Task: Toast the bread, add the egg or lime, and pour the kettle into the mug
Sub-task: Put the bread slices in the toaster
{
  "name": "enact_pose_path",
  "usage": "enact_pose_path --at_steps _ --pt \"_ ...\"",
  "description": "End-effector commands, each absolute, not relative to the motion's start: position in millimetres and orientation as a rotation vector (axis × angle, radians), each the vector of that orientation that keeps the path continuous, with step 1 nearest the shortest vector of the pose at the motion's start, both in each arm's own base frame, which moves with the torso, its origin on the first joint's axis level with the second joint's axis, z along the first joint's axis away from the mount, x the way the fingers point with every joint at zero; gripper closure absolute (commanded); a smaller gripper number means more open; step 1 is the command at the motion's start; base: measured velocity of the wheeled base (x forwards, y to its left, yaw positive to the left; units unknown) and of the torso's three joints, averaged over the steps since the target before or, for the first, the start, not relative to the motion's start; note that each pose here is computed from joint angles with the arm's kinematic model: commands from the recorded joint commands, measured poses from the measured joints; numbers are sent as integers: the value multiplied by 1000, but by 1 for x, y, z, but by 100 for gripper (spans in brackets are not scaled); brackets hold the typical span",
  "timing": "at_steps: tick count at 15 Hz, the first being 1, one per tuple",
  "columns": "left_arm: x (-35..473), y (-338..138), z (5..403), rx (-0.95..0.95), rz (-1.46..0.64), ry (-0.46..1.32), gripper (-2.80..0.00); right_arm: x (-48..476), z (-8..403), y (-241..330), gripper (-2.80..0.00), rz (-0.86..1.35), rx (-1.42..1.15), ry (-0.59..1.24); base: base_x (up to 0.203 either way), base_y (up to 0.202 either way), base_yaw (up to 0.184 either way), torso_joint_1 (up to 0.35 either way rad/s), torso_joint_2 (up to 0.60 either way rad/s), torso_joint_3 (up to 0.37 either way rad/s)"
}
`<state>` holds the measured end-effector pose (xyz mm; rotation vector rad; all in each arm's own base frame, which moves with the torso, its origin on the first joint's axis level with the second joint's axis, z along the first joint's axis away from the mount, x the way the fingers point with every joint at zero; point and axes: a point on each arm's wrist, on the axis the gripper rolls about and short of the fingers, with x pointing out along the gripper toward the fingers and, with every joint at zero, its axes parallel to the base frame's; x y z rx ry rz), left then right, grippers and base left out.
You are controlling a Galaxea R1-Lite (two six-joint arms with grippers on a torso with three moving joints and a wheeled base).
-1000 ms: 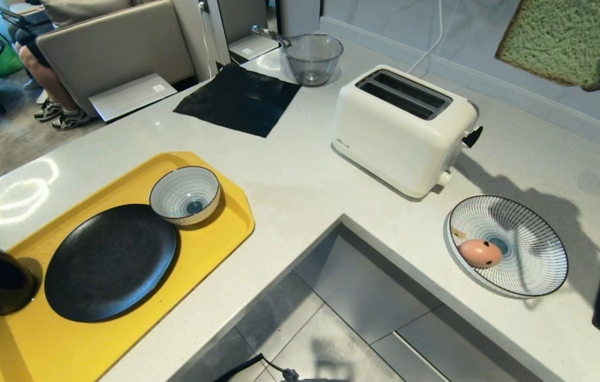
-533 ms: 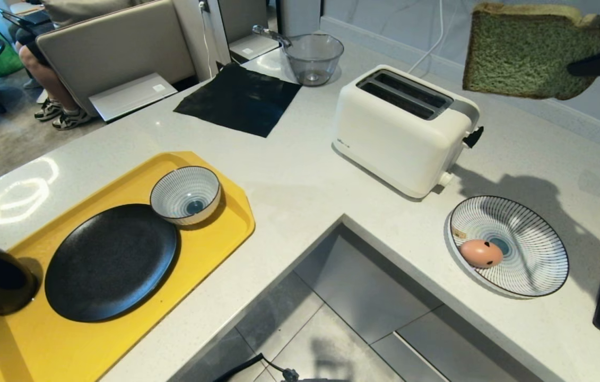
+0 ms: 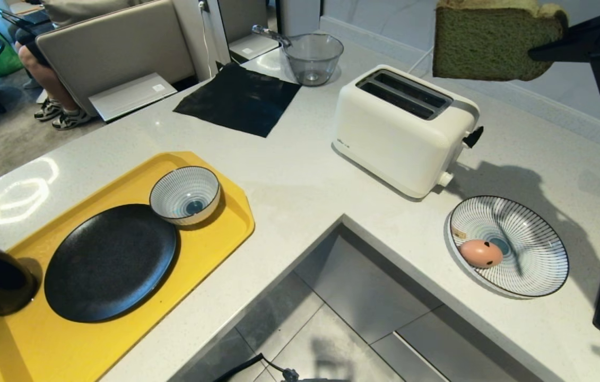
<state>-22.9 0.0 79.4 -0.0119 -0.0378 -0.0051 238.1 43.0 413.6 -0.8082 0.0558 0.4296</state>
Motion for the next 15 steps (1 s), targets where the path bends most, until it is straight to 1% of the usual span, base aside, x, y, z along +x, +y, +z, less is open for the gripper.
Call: enact_pose_path --at_steps 1,6,10,15 --pt "-22 0 76 -12 -5 -25 0 240 412 44 0 434 -794 64 0 0 0 0 0 0" --pt "-22 0 76 -12 -5 -25 0 250 406 46 0 443 -789 88 0 0 0 0 0 0" --pt "-22 0 76 -12 -5 -25 0 247 409 43 0 422 -692 98 0 0 0 0 0 0" --pt "-22 0 76 -12 -5 -25 0 246 411 43 0 417 -692 82 0 0 0 0 0 0"
